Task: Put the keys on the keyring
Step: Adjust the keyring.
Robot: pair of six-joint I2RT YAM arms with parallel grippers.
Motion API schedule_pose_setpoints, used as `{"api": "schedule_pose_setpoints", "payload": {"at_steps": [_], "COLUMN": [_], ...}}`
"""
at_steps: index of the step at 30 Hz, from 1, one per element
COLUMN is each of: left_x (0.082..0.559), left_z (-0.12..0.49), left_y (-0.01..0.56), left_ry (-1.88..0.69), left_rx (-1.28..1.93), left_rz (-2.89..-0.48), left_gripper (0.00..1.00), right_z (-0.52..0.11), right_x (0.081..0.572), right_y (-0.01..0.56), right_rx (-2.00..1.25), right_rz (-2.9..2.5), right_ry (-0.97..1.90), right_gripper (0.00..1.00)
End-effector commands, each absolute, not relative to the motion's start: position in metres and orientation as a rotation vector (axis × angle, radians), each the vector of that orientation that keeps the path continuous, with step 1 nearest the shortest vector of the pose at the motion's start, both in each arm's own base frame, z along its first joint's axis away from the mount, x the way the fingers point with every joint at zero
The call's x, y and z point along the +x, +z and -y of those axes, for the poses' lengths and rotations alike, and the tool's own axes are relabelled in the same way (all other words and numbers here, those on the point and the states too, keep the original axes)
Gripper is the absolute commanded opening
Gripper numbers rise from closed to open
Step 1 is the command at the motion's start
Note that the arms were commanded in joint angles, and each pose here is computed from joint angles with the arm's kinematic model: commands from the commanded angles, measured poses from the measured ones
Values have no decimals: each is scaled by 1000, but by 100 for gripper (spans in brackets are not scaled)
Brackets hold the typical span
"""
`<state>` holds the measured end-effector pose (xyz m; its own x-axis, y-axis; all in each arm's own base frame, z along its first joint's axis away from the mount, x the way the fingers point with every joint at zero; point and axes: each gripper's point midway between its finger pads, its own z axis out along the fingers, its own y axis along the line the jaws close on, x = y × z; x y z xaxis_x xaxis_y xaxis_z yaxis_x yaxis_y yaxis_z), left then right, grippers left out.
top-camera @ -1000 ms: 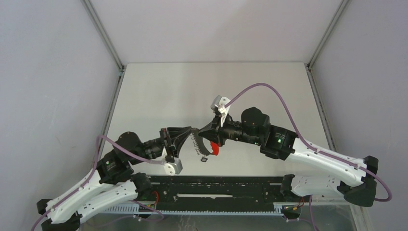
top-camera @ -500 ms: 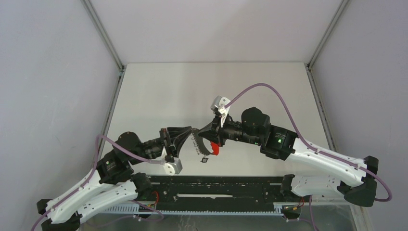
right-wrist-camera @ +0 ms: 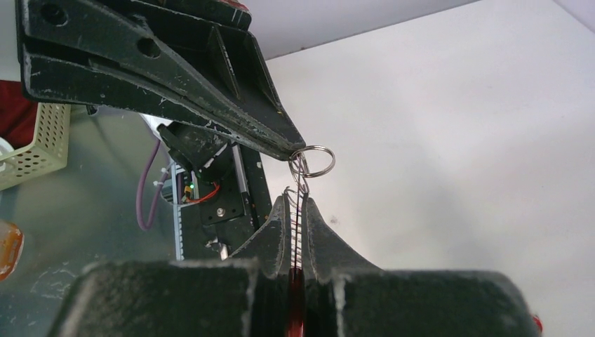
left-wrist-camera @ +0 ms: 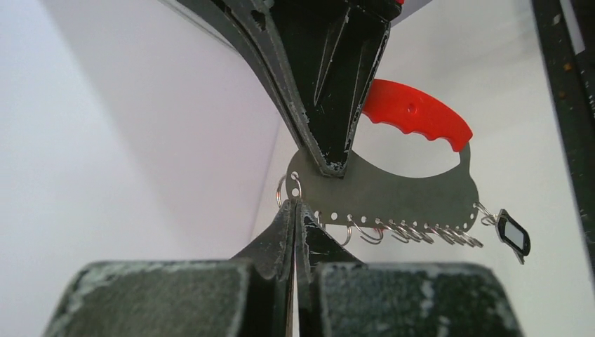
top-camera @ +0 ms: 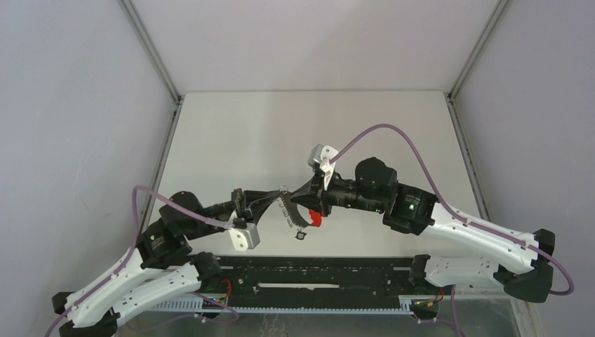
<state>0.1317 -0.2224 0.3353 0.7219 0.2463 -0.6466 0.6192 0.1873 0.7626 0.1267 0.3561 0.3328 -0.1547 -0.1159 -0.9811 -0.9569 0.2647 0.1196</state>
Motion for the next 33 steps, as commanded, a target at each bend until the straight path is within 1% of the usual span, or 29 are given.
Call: {"api": "schedule_pose_setpoints", "payload": {"at_steps": [1,3,4,5,6,7,8,9,13,18,25,27,30,33], "left_x": [138,139,138,137,137,138,140,140,135,101,112,108,85,71], "left_z": [216,215,215,214,214,213,211,210,206,212,206,209,218,225], "left_y": [374,374,375,373,372,371,373,375,384,366,373,370,363,360], "left_ry": [-336,-329,-322,-307,-291,-277,-270,-275,-384,-609,-551,-575,-675,-753], "left_rx": [1237,1232,1238,1253,1267,1270,1257,1240,1168,1274,1249,1270,1369,1419], "left_rz": [-808,-805,-792,-777,-763,-760,-769,-782,-869,-922,-938,-927,-842,-789], "left_gripper": [2,5,9,18,33,45,51,53,58,60,54,56,60,60], "right_z": [-356,-357,-357,-357,-357,-357,-356,-355,-349,-341,-321,-319,-318,-319], "right_x": [97,94,92,90,88,86,85,83,77,55,32,28,25,20], "right_y": [363,364,365,365,365,365,365,366,369,376,378,378,378,380], "right_rx": [-1119,-1134,-1140,-1154,-1162,-1168,-1175,-1180,-1238,-1354,-1467,-1482,-1499,-1517], "right_rz": [-1398,-1384,-1378,-1368,-1363,-1359,-1356,-1354,-1287,-1157,-1082,-1080,-1073,-1052], "right_ry": [1145,1161,1169,1179,1185,1190,1197,1202,1183,1242,1397,1436,1481,1525], "right_gripper": [0,0,0,0,0,0,0,0,0,0,0,0,0,0]}}
